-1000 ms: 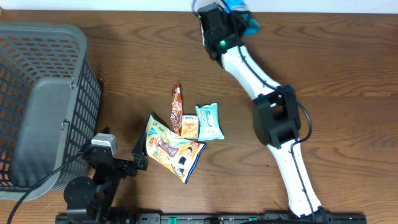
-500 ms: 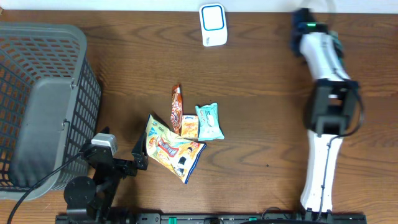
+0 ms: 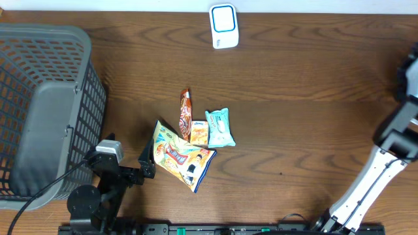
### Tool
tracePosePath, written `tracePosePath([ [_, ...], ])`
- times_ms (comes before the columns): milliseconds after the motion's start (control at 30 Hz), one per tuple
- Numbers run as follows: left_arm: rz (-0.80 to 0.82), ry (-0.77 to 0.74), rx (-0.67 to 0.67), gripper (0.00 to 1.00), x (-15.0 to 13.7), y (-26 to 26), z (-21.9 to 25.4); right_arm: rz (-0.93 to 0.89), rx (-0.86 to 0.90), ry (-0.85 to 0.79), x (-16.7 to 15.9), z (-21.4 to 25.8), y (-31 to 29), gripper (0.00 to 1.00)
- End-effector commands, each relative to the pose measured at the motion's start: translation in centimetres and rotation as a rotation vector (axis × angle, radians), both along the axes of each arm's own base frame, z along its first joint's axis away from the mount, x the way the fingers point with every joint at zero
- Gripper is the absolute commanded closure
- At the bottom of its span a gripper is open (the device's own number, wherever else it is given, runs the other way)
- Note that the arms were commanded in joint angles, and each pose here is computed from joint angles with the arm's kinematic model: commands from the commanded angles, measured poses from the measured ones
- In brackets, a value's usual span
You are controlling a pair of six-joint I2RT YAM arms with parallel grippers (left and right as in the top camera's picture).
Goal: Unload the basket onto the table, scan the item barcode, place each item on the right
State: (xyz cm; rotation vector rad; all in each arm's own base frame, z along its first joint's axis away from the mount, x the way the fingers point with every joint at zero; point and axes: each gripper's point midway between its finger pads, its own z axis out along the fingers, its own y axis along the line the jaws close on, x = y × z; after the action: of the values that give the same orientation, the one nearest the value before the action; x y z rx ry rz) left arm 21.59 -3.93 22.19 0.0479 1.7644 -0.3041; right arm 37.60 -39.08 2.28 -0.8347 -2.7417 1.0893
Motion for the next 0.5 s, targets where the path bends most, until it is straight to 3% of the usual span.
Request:
tracePosePath([
  [0,-0.021,-0.001,0.010,0.02,-0.1,-0.3,-0.2,-0.047,0.118,-0.131,-0.4,0.3,0.1,0.92],
  [67,-0.021,-0.001,0.010,0.03,-0.1,-0.3,-0.2,-0.055,0.193,-0.171,-0.6,-0.3,0.5,0.81],
  [167,-0.021,-0.001,0.010,0.02,-0.1,-0.3,-0.2,-0.079,0.275,-0.277,0.4,0.1,1.6,0.45],
  [200,-0.021,-0.001,0.010,0.02,-0.1,-0.3,-0.2,-0.070,0.290,-0.301,0.9,0.5,1.9,0.01],
  [467,-0.021,-0.001,0.010,0.02,-0.1,-0.3,-0.2,-0.099,0.269,-0.598,4.1,10.6,4.5,0.01],
])
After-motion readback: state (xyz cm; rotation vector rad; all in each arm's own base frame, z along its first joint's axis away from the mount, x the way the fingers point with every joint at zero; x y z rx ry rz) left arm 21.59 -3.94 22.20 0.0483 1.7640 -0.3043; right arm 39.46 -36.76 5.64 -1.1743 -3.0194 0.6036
